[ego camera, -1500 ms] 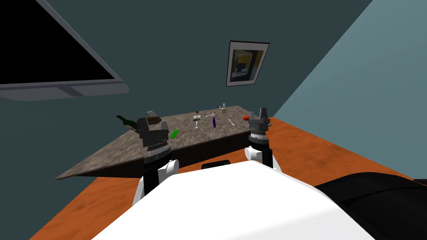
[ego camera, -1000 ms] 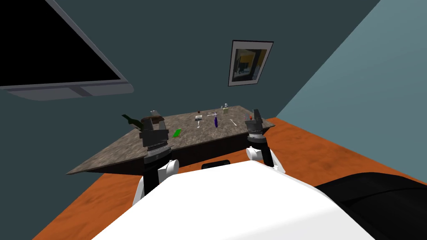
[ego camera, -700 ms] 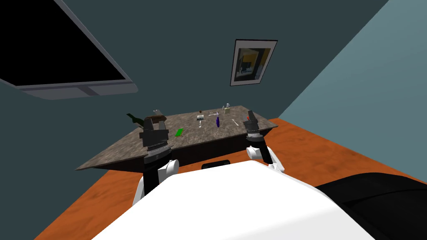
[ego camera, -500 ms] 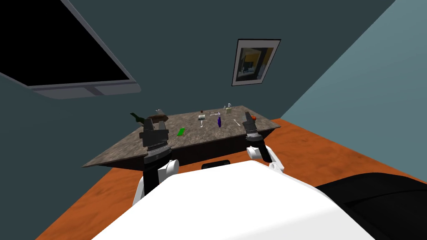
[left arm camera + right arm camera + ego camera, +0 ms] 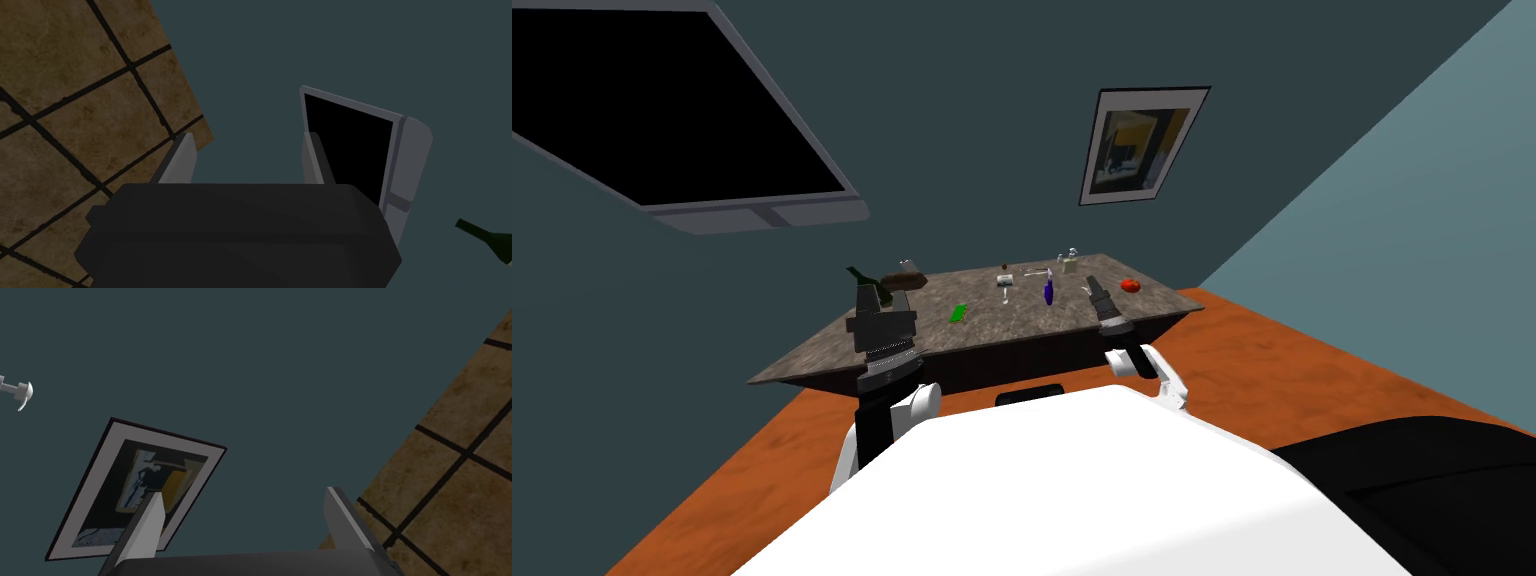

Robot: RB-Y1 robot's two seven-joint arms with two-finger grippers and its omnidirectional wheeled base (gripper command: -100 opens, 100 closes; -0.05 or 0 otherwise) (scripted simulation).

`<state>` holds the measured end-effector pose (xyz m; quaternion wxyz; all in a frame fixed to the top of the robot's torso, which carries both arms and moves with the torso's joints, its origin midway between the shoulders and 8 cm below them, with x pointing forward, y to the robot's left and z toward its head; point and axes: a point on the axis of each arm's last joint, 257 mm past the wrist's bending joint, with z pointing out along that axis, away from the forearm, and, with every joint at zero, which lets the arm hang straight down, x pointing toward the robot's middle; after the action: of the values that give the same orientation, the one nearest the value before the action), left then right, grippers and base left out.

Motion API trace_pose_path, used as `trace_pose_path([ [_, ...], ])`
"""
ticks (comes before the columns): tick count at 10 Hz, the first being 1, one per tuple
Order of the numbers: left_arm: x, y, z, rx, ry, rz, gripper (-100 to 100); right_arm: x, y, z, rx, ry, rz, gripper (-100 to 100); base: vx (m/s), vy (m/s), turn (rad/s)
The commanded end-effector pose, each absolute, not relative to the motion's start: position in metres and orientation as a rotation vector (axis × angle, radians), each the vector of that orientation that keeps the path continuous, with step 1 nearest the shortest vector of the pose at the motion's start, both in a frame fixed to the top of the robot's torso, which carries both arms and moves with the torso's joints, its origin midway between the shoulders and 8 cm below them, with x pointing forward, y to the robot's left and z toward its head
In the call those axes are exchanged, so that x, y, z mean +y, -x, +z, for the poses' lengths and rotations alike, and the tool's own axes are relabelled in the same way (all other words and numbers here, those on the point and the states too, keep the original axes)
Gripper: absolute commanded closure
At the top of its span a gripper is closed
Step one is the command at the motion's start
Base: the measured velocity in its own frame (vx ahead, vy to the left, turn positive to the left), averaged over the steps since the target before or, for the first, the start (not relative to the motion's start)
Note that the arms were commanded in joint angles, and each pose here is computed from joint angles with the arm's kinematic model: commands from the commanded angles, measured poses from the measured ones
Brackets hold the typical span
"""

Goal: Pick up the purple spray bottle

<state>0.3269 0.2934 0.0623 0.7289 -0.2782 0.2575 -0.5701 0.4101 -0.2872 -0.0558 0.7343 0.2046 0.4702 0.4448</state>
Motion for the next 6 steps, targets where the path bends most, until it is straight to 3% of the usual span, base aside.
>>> trace_pose_path([
  [1,0.293,-0.327,0.062,0.567,0.613,-1.256,0,-0.290,-0.420,-0.074,1.100,-0.437,0.918,-100,0.017,0.081,0.100],
  [6,0.293,-0.327,0.062,0.567,0.613,-1.256,0,-0.319,-0.449,-0.131,1.299,-0.384,0.705,-100,0.017,0.098,0.090],
])
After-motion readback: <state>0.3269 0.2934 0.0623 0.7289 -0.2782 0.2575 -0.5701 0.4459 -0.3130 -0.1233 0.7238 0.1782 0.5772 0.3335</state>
